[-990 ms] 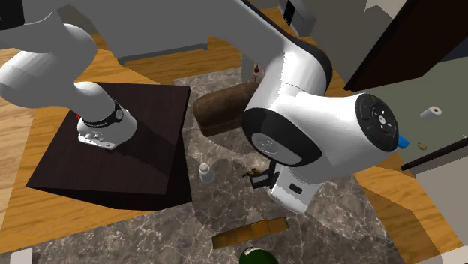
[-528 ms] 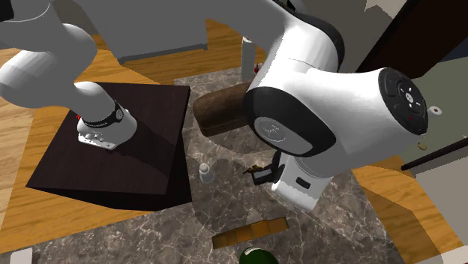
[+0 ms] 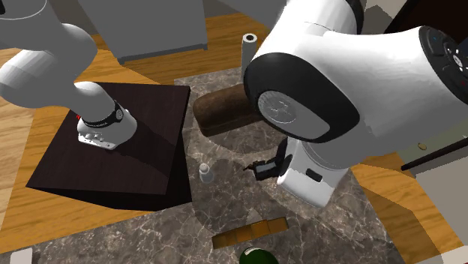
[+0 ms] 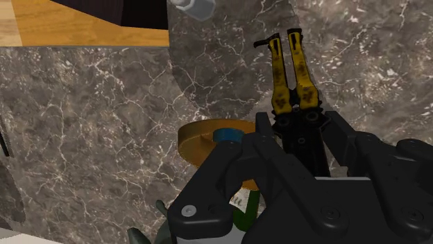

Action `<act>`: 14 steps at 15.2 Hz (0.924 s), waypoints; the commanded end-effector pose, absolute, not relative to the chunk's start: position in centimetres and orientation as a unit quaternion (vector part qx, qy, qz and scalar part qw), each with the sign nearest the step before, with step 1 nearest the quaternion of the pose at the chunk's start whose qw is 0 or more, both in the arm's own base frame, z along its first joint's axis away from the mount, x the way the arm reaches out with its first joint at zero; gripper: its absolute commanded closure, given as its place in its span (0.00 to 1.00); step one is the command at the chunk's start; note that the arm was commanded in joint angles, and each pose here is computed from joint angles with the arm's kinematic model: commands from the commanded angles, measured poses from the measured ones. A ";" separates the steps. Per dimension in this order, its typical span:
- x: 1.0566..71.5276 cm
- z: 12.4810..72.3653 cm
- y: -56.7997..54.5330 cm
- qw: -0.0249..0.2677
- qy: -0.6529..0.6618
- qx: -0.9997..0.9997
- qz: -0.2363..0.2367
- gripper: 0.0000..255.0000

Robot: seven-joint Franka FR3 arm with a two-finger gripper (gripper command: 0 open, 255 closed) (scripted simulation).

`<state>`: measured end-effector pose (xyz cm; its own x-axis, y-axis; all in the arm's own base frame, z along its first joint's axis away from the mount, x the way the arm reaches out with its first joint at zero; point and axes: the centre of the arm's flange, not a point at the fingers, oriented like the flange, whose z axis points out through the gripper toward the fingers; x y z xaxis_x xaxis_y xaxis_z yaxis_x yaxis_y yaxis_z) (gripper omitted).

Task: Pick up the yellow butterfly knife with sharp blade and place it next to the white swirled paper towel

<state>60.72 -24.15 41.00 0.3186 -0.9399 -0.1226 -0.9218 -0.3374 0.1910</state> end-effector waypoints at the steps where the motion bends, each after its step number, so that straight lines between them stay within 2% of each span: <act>1: 60.7 42.1 -24.1 0.043 -0.574 0.811 -0.106 1.00; 14: 60.7 48.9 -24.1 0.043 -0.574 0.811 -0.106 1.00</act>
